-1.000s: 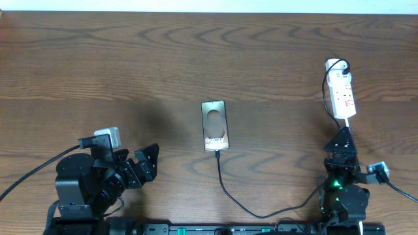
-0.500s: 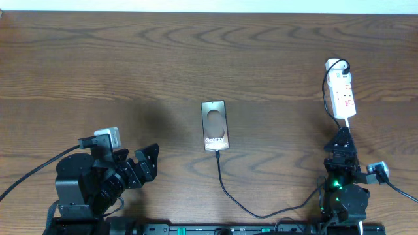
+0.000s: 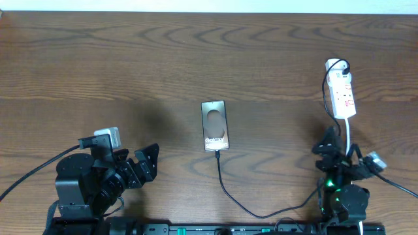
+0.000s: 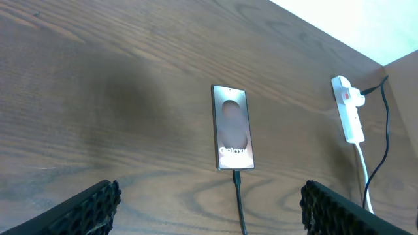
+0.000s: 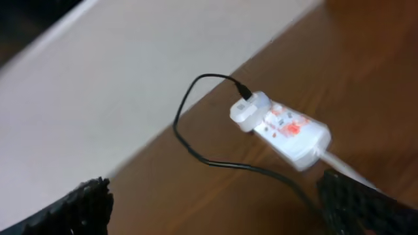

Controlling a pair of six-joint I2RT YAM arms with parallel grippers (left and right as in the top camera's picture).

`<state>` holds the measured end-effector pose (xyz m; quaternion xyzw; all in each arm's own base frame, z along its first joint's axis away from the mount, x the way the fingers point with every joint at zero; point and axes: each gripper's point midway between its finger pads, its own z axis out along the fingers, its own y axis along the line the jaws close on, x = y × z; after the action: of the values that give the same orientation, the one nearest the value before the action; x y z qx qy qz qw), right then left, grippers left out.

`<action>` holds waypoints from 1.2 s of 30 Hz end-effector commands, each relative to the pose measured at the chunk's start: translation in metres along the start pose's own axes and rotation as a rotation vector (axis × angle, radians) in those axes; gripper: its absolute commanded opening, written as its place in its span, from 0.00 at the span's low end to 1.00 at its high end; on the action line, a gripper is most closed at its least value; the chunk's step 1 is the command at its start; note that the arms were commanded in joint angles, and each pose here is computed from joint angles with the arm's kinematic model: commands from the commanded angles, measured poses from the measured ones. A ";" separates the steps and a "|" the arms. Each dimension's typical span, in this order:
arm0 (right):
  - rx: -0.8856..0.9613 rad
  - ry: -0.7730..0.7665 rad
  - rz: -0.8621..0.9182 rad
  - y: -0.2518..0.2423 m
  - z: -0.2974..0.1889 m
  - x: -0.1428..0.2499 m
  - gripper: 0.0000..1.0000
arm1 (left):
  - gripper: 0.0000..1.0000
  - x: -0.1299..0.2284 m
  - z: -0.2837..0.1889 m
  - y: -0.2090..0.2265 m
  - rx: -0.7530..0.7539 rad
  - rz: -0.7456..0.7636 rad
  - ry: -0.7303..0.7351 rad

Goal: Plug charger to phone and switch on socket

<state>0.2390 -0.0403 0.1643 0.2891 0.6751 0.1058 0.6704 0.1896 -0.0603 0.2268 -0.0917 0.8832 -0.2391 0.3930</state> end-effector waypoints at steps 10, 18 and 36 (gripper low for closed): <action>-0.159 0.047 -0.487 0.016 0.001 0.019 0.99 | 0.90 0.000 0.000 0.002 -0.009 0.006 -0.004; -0.153 0.039 -0.486 0.015 0.002 0.017 0.99 | 0.90 0.000 0.000 0.002 -0.009 0.006 -0.003; -0.153 0.043 -0.486 0.015 0.002 0.017 0.99 | 0.90 0.000 0.000 0.002 -0.009 0.006 -0.004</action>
<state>0.2456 -0.0188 0.1587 0.0693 0.7286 0.0019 0.6814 0.1896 -0.0603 0.2268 -0.0918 0.8831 -0.2392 0.3930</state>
